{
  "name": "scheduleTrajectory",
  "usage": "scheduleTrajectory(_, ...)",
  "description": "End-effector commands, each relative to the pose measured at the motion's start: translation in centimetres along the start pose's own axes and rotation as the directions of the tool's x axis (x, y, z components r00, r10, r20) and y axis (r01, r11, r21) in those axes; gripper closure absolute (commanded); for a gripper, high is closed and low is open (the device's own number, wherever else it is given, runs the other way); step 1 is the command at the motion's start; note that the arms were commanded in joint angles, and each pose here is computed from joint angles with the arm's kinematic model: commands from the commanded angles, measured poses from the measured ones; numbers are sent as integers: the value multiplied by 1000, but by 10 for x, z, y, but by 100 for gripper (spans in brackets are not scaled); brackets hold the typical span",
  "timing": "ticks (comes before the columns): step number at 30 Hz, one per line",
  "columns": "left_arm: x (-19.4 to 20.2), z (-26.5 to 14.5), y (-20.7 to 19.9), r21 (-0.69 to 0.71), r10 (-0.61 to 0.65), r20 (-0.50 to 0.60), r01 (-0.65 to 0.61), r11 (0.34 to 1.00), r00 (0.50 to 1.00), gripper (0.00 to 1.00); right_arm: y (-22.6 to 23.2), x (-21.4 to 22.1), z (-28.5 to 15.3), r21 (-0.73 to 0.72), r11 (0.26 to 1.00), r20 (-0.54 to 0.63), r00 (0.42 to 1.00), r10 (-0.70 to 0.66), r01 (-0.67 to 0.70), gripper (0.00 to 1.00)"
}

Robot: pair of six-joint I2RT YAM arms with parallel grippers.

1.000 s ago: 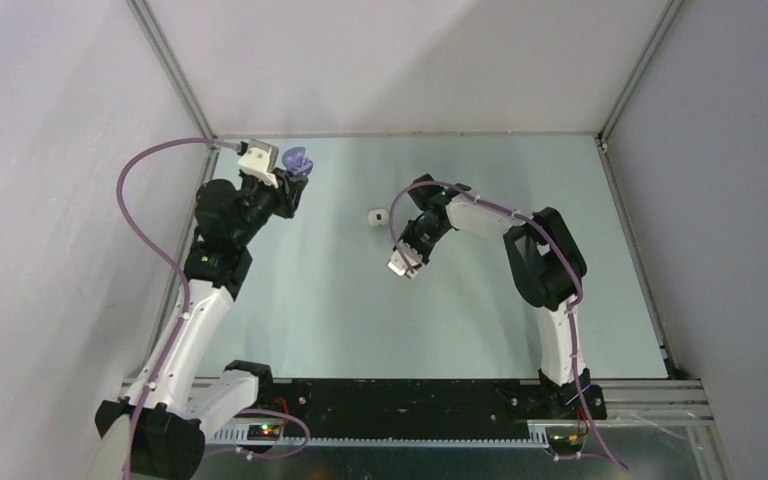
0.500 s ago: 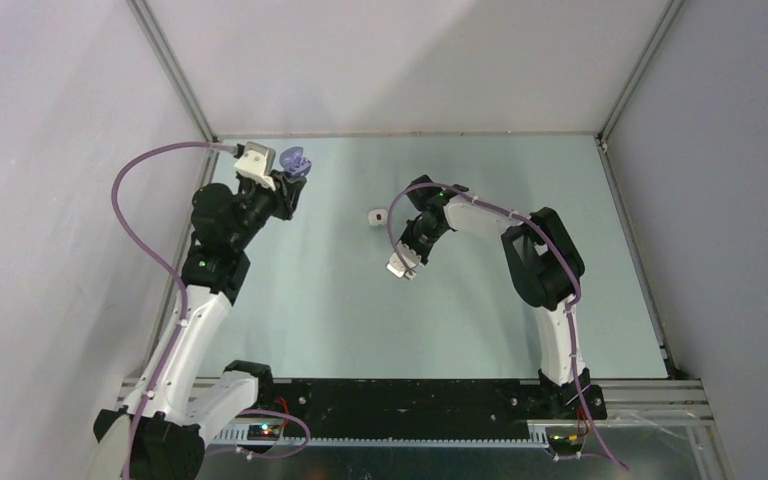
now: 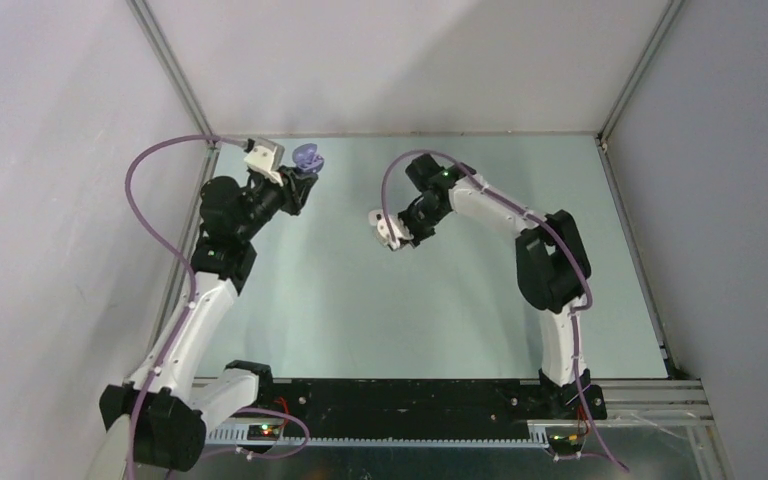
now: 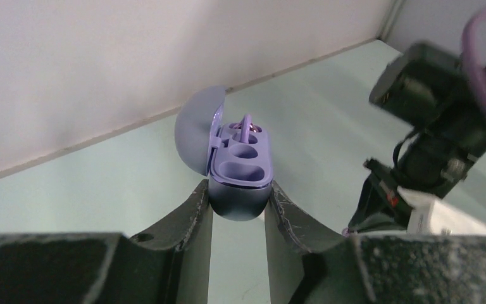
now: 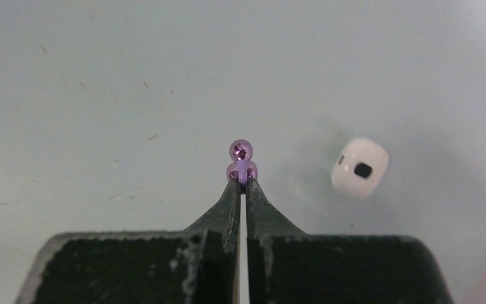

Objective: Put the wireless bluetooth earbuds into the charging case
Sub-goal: Pick up the earbud from the center of the board.

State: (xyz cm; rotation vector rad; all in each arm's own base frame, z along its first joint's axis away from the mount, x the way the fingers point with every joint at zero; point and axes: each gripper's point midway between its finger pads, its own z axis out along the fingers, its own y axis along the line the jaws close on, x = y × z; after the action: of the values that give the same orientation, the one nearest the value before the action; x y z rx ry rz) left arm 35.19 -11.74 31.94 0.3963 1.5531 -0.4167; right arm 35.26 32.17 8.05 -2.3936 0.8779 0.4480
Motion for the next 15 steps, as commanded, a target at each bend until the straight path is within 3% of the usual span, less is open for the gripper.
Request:
scheduleTrajectory(1,-12,18,-26,188,10,62,-21,982,998,100,-10,-61,-84,70,906,143,903,405,-417,100)
scheduleTrajectory(6,-16,30,-55,376,36,90,-67,924,995,100,-6,-93,-145,83,747,257,738,623,-660,100)
scheduleTrajectory(8,-14,34,-60,411,39,85,-70,909,996,100,-1,-96,-155,110,733,268,730,629,-672,100)
scheduleTrajectory(10,-13,39,-62,432,38,81,-69,899,996,100,13,-93,-154,139,766,234,773,590,-627,100)
scheduleTrajectory(11,-11,41,-62,436,35,72,-63,898,997,100,13,-90,-159,209,834,174,859,481,-510,100)
scheduleTrajectory(12,-14,42,-62,439,36,77,-66,896,996,100,37,-78,-140,178,863,114,881,459,-473,100)
scheduleTrajectory(13,-12,42,-63,442,33,67,-59,895,997,100,37,-70,-145,244,927,7,957,291,-284,100)
scheduleTrajectory(14,-14,43,-62,440,45,73,-72,895,996,100,66,-54,-124,191,954,-49,969,244,-230,100)
scheduleTrajectory(15,-13,42,-62,439,49,67,-73,895,997,100,60,-44,-135,231,973,-149,988,46,-10,100)
